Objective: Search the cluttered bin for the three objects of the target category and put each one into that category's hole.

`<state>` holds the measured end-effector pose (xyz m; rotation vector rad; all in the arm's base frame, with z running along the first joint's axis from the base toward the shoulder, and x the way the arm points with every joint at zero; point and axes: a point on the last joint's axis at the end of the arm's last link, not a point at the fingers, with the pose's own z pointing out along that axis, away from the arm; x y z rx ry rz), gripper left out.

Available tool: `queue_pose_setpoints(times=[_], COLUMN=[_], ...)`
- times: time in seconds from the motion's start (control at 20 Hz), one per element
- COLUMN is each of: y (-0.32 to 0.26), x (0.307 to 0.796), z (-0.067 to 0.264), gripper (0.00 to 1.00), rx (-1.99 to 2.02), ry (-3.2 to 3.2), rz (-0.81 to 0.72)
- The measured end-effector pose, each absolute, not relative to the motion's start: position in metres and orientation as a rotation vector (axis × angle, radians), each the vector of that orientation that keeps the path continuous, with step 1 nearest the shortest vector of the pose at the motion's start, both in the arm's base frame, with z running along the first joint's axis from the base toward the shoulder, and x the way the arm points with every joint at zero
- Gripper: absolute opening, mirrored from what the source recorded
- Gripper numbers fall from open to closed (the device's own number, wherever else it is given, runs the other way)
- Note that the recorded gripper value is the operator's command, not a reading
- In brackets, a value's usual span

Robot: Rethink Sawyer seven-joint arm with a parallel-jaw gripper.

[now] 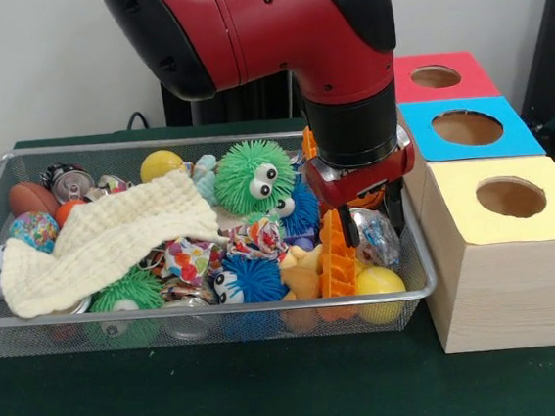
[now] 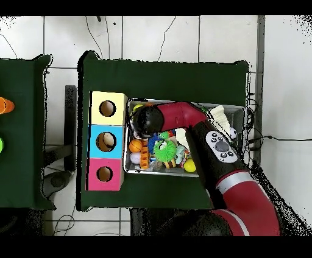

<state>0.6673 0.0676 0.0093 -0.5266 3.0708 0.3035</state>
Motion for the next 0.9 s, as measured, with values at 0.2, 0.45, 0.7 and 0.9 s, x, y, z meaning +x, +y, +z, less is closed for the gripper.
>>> queue_pose_setpoints(times=[0.2,0.45,0.7,0.9], y=[0.07,0.0733,0.0736,0.0735], x=[0.6659,0.6634,0.6639,0.6659], z=[0.0054,0.0008,0.0001,0.0001], gripper=[1.0,1.0,1.0,1.0], rx=[-0.53,-0.533,-0.532,-0.53], ry=[3.073,3.078,3.078,3.075], rz=[0.313,0.327,0.329,0.327])
